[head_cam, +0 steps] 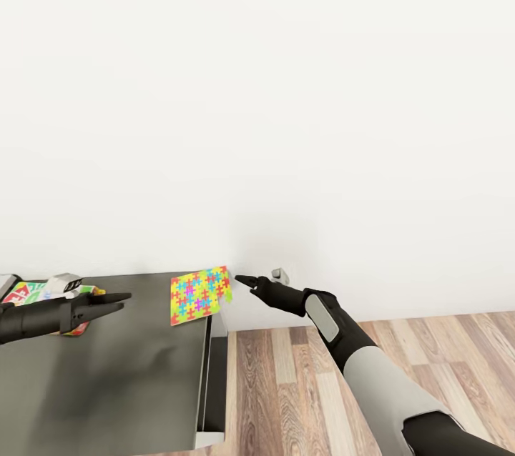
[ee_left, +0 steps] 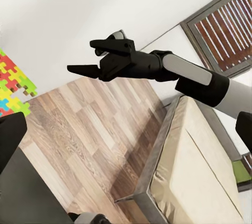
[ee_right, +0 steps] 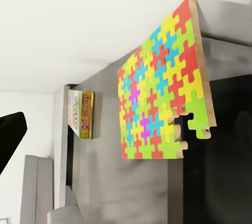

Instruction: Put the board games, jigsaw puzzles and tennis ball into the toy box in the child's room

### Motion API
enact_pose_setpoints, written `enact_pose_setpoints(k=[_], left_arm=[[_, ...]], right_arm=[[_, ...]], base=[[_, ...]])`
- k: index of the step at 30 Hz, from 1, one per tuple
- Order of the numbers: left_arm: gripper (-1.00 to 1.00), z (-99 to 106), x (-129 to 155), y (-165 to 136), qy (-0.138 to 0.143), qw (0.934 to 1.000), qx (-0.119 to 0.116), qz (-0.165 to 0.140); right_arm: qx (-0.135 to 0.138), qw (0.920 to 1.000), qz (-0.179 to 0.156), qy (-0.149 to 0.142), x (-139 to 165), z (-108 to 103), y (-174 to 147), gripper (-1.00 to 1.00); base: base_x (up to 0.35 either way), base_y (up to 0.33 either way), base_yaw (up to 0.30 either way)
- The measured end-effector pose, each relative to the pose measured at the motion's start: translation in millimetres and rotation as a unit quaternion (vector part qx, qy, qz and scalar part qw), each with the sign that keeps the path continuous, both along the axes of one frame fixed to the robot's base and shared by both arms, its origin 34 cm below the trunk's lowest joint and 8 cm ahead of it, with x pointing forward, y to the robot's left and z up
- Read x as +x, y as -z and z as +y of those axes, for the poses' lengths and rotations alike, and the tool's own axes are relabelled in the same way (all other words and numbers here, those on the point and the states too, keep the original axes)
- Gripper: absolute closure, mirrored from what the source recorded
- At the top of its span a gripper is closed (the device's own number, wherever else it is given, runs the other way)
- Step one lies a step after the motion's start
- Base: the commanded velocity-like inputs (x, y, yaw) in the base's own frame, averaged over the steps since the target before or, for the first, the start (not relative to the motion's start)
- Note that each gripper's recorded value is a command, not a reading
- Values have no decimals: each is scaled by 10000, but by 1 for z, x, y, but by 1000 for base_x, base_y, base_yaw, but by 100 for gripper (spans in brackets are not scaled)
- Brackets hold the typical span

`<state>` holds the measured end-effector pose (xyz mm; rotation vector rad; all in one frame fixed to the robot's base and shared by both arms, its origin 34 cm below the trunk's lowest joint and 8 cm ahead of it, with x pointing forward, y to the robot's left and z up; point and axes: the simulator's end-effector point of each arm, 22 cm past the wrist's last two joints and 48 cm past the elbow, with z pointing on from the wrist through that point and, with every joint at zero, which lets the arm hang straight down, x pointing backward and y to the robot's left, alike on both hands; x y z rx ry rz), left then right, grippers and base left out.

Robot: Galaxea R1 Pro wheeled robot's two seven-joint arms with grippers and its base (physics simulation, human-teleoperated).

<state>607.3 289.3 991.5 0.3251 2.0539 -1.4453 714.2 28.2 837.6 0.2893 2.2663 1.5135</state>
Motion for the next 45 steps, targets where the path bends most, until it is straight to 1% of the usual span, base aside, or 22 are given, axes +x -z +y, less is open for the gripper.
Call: enact_pose_setpoints(k=[3,6,11,16,20,26,31,45], left_arm=[[-100,0,1,3,-7,10000,-6,16],[-100,0,2,6,-10,10000,-9,25],[-100,0,3,11,-6,10000,-2,22],[-100,0,4,16,-6,10000,0,20],[-100,0,5,21,-4,10000,-3,18],[-100,0,6,28,-2,10000,-6,17],[-100,0,7,34,-9,10000,-15,43],[-100,0,10,49,-50,9999,-58,132]], right_arm=[[-2,10000,16,-11,0,1,4,-100],[-49,9999,124,-38,-3,1,12,-100],[-316,9978,574,-72,-16,-3,45,-100],[-413,9967,689,-79,-16,-6,57,-100],[-416,9967,699,-86,-15,-7,62,-100],[-452,9965,701,-42,-11,-17,71,-100],[-444,9967,684,-19,-8,-20,77,-100],[-400,9972,638,-32,-3,-16,90,-100]], base=[[0,0,0],[0,0,0],[0,0,0],[0,0,0],[0,0,0],[0,0,0],[0,0,0],[0,0,0]])
